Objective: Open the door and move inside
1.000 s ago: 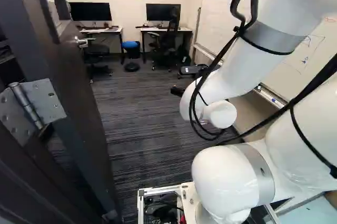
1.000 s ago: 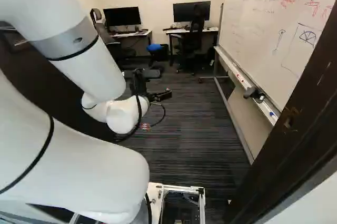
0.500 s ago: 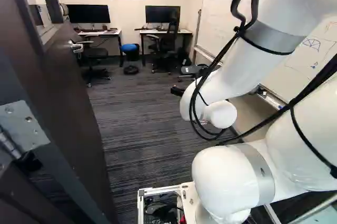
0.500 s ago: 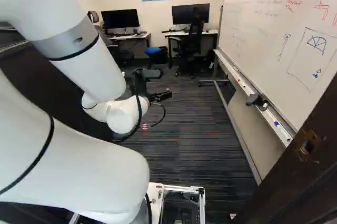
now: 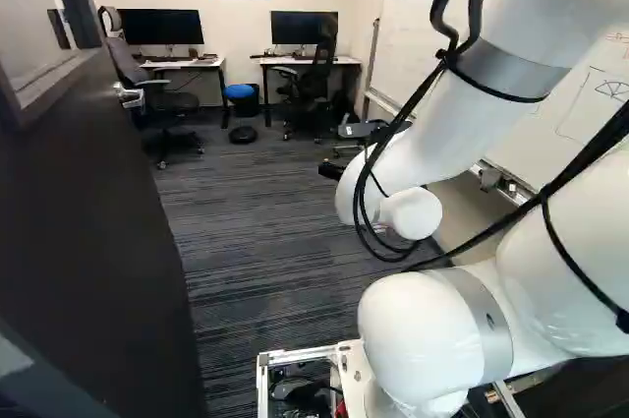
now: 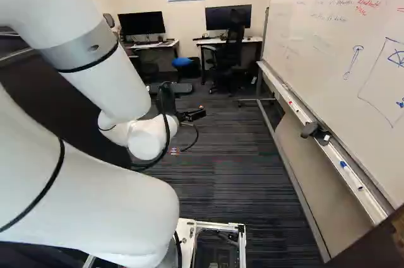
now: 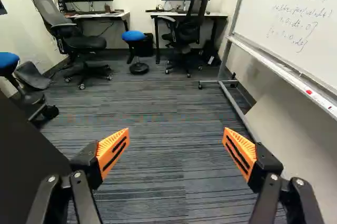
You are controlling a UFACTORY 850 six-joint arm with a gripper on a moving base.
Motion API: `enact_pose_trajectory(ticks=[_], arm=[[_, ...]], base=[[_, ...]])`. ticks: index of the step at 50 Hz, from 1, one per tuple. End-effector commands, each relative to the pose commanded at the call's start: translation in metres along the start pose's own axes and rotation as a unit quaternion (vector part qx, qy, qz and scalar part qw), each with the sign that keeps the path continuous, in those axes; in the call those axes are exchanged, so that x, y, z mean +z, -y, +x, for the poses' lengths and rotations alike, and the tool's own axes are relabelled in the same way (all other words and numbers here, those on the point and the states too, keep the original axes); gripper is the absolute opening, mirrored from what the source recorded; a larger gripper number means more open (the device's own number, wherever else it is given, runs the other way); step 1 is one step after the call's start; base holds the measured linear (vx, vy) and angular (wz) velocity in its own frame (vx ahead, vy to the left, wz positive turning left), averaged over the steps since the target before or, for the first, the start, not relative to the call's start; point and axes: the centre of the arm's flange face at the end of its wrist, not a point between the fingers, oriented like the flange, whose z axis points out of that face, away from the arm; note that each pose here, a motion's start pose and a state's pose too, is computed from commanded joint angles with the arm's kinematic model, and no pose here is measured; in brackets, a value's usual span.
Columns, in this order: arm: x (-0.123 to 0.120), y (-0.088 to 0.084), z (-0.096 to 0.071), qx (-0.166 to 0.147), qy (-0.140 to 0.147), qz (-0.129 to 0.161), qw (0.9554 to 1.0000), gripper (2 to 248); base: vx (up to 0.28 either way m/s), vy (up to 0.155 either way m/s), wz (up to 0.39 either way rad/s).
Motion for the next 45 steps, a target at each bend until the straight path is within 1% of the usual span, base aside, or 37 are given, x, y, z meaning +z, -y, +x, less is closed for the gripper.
enact_pose_trajectory(ticks=[45], arm=[[0.0, 0.0, 0.0, 0.0, 0.0, 0.0, 1.0, 247]], base=[[0.2, 0.003, -0.003]])
